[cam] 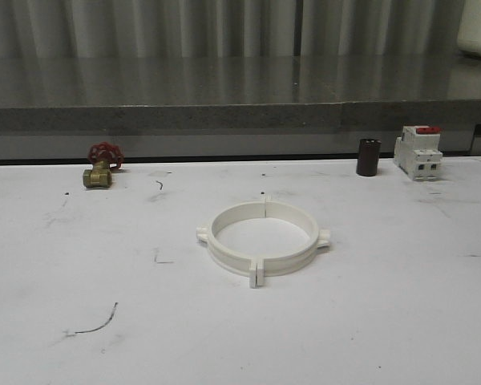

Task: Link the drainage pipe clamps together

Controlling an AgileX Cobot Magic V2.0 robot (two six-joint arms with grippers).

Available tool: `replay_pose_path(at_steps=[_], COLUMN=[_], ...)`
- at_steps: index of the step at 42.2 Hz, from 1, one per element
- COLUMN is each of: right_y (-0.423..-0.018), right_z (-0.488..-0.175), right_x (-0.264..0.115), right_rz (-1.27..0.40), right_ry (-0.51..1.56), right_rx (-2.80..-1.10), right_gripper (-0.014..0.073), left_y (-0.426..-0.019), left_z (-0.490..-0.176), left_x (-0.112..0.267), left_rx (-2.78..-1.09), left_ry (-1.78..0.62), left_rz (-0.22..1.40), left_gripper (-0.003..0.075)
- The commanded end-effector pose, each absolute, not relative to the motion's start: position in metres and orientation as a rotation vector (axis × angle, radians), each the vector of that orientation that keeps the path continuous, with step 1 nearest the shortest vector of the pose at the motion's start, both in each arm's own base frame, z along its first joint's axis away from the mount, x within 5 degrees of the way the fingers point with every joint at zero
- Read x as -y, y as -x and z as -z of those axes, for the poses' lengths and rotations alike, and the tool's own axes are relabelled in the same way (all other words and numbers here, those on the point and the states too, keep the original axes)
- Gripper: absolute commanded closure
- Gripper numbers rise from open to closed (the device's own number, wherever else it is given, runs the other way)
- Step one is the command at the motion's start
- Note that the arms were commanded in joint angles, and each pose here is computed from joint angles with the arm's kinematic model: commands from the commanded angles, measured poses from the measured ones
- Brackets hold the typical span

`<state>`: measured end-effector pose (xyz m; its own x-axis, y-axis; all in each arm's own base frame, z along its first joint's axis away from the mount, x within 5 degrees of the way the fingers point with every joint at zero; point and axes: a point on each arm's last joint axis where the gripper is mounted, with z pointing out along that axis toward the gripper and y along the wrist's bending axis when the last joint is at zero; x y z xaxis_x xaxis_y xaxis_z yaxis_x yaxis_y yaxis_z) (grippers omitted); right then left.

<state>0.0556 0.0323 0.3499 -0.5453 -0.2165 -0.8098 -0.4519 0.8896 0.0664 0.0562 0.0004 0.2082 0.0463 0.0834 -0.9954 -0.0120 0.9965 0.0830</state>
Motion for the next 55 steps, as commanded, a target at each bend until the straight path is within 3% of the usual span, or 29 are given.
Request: replay_pose_path(at_steps=[1, 8, 14, 22, 29, 44, 55], right_y=[-0.058, -0.056, -0.055, -0.058, -0.052, -0.054, -0.055], right_z=[-0.361, -0.360, -0.349, -0.306, -0.260, -0.209, -0.209], right_x=[-0.033, -0.031, -0.022, -0.010, -0.004, 0.000, 0.000], right_rz=[-0.346, -0.335, -0.271, -0.153, -0.079, -0.034, -0.034], right_ry=[0.468, 0.463, 0.325, 0.115, 0.023, -0.020, -0.021], right_rx=[-2.078, -2.068, -1.961, -1.677, -1.537, -1.498, -1.460], right_gripper=[0.0711, 0.0711, 0.0711, 0.0711, 0.0711, 0.0711, 0.0711], left_y=[-0.056, -0.056, -0.056, -0.056, -0.056, -0.056, -0.056], left_z=[-0.209, -0.209, -0.209, -0.209, -0.209, -0.209, -0.209], left_x=[-0.001, -0.001, -0.001, -0.001, -0.001, -0.001, -0.001], left_rx=[-1.445, -1.445, -1.447, -1.447, -1.447, -1.447, -1.447], left_ry=[-0.042, -0.042, -0.042, -0.041, -0.041, -0.041, -0.041], left_rz=[-0.067, -0.067, -0.067, -0.069, -0.069, -0.069, -0.069], left_gripper=[0.0741, 0.0741, 0.0741, 0.0741, 0.0741, 0.0741, 0.0741])
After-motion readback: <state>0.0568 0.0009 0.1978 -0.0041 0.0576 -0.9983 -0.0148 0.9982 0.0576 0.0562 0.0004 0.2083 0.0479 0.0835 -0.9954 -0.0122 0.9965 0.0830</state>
